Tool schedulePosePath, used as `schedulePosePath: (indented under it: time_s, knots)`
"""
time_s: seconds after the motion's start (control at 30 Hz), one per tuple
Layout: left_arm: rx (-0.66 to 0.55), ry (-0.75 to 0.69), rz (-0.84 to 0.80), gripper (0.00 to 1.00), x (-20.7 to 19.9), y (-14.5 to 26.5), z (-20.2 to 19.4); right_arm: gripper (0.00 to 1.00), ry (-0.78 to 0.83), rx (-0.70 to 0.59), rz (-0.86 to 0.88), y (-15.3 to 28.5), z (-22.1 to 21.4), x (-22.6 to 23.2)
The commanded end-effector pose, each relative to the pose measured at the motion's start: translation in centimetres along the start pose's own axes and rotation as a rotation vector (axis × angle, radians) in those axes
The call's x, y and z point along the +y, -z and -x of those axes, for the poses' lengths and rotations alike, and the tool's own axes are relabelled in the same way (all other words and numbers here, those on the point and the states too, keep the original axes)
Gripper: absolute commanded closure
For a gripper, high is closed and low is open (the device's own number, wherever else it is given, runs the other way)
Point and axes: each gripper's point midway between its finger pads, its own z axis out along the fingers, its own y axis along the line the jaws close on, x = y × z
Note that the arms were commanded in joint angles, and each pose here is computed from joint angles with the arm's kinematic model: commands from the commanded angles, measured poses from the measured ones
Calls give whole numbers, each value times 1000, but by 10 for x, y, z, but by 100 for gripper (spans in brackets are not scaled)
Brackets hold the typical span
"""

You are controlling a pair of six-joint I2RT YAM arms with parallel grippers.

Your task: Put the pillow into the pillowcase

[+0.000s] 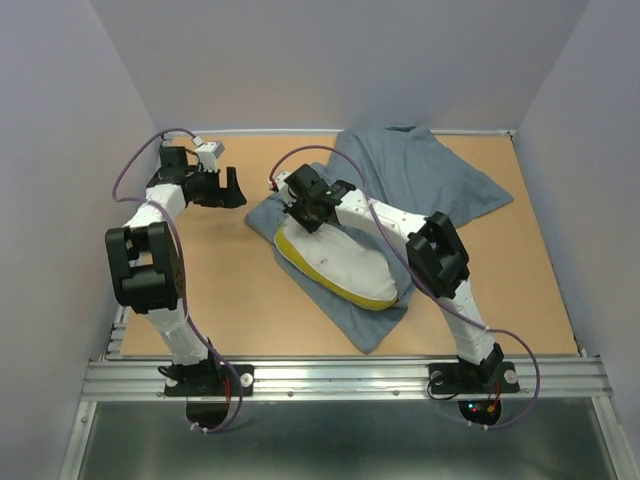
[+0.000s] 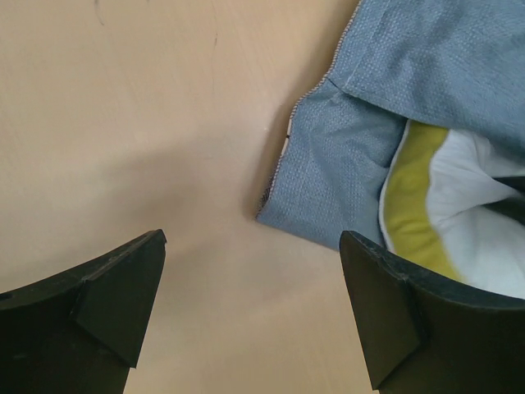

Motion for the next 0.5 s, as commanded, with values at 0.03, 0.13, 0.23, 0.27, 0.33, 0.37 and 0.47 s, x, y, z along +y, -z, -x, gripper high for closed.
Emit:
schedulePosePath:
  time_s: [0.03, 0.13, 0.23, 0.27, 0.33, 0.37, 0.47]
  knots:
    - [32, -129, -114, 1, -35, -49, 3, 100, -28, 22, -31, 22, -12, -6]
    - [70, -122, -134, 1, -47, -77, -8, 99, -38, -20, -82, 41, -5, -15]
    - [125, -109, -149, 4, -60, -97, -26, 99, -17, -101, -164, 72, 9, -32]
    - [137, -80, -156, 12, -63, -101, -29, 99, -9, -128, -223, 80, 7, -42]
    - [186, -28, -193, 58, -71, -102, -42, 99, 35, -188, -335, 90, 13, -62]
    - [195, -11, -245, 83, -82, -97, -42, 100, 92, -170, -378, 92, 0, -69]
    - [244, 43, -366, 100, -111, -69, -55, 99, 111, -198, -509, 95, -6, -104]
